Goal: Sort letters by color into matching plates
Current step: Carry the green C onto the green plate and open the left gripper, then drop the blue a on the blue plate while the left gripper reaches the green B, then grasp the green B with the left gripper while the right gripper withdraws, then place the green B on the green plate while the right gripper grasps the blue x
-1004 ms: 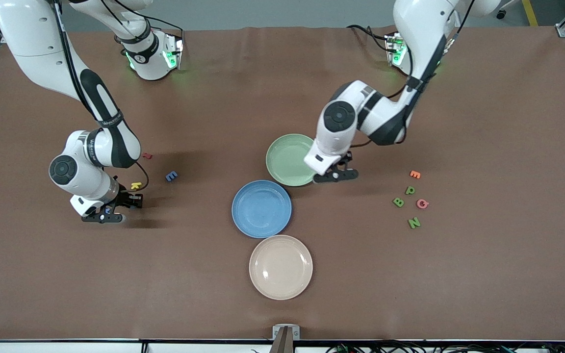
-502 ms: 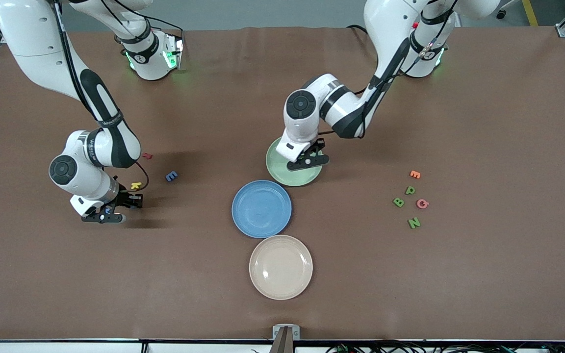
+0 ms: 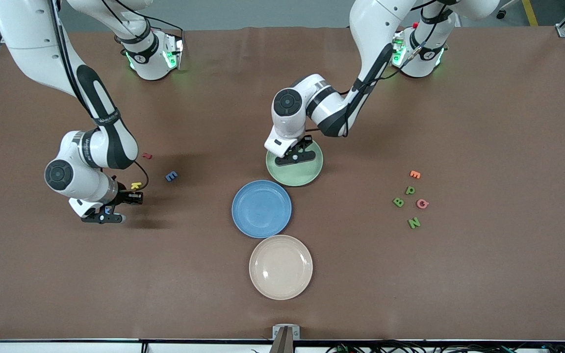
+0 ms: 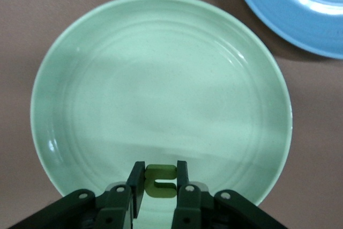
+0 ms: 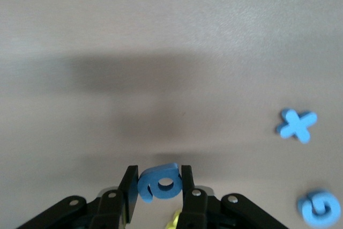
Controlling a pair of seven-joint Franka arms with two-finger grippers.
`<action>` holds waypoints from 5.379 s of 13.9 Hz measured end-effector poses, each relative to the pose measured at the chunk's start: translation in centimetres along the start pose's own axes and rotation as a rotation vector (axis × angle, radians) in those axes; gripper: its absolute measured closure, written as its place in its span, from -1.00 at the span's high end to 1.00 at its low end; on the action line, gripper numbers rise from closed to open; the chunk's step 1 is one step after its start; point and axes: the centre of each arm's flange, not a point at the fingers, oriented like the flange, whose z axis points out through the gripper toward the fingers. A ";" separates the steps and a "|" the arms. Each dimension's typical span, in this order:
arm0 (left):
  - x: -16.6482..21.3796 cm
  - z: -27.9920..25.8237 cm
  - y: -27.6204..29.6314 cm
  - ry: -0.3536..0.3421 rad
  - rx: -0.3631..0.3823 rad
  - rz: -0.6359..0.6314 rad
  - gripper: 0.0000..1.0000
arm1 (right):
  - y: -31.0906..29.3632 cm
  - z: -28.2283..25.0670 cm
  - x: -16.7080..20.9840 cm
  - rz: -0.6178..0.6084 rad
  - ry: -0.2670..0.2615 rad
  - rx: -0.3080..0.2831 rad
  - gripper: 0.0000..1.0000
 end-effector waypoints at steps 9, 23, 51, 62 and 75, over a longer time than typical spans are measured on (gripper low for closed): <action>4.5 -3.2 -1.8 0.028 -0.040 -0.040 0.98 | -17.8 -10.5 -1.0 0.263 -0.007 0.021 -0.27; 20.7 -4.4 -23.5 0.078 0.043 0.126 0.99 | -39.8 -1.5 -4.8 0.485 0.066 0.092 -0.27; 22.6 2.1 -31.2 0.077 0.025 0.206 0.05 | -35.7 -5.4 -0.2 0.562 0.096 -0.011 1.00; 22.7 1.8 -31.3 0.082 0.024 0.202 -0.25 | -16.1 -13.8 2.3 0.348 0.023 -0.022 1.00; 13.3 -4.0 -15.1 -0.011 -0.021 0.087 -0.25 | 11.4 -4.3 2.8 0.074 0.131 -0.045 0.96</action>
